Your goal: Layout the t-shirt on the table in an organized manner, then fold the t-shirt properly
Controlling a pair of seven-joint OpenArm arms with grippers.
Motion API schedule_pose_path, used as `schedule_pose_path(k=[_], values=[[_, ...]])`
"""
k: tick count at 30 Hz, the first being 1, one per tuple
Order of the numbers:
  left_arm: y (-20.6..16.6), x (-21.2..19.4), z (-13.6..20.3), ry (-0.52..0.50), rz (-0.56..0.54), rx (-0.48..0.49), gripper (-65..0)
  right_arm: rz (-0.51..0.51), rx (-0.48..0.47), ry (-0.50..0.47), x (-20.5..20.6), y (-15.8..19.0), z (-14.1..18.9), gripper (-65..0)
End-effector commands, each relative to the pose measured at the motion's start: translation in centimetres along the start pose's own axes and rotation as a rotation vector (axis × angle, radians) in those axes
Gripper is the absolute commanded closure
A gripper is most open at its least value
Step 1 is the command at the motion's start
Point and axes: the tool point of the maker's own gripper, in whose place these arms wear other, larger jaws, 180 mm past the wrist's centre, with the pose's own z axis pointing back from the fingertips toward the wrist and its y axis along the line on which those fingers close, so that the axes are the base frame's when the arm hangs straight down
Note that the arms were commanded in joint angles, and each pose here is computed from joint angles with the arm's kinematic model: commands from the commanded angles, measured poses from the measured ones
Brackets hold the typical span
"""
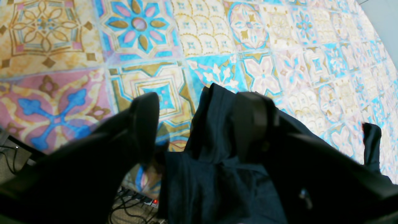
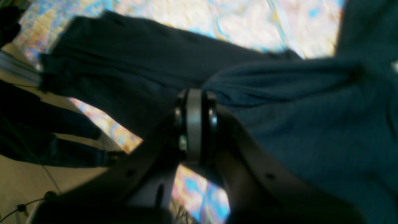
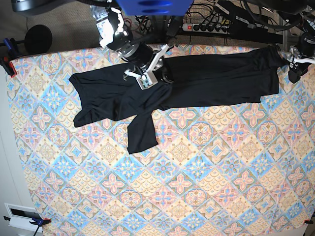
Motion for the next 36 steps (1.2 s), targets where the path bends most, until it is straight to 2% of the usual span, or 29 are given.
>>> schedule_pose_path(k=[1, 19, 23, 28, 32, 36], values=[[-0.3, 1.7, 0.4, -0.049, -0.023, -0.011, -37.5, -0.003, 0.018, -0.052, 1.3, 0.6, 0.1, 0.0], [-0.3, 1.7, 0.4, -0.049, -0.023, -0.011, -37.7, -0.003, 0.024, -0.043, 1.2, 0.7, 0.0, -0.4], [-0.2, 1.7, 0.4, -0.048, -0.024, -0.010, -37.7, 0.007, 0.026, -0.045, 1.6, 0.7, -0.2, -7.7], [-0.3, 1.7, 0.3, -0.049, -0.023, -0.011, -37.7, 0.045, 0.098, -0.044, 2.1, 3.0, -0.9, -17.9], [-0.4, 1.9, -0.1, -0.047, -0.030, -0.005, -37.7, 0.101, 0.197, -0.066, 3.3, 6.2, -1.6, -20.0], [-0.3, 1.8, -0.4, -0.035, -0.040, 0.014, -37.7, 0.128, 0.230, -0.080, 3.9, 7.3, -1.9, -20.1]])
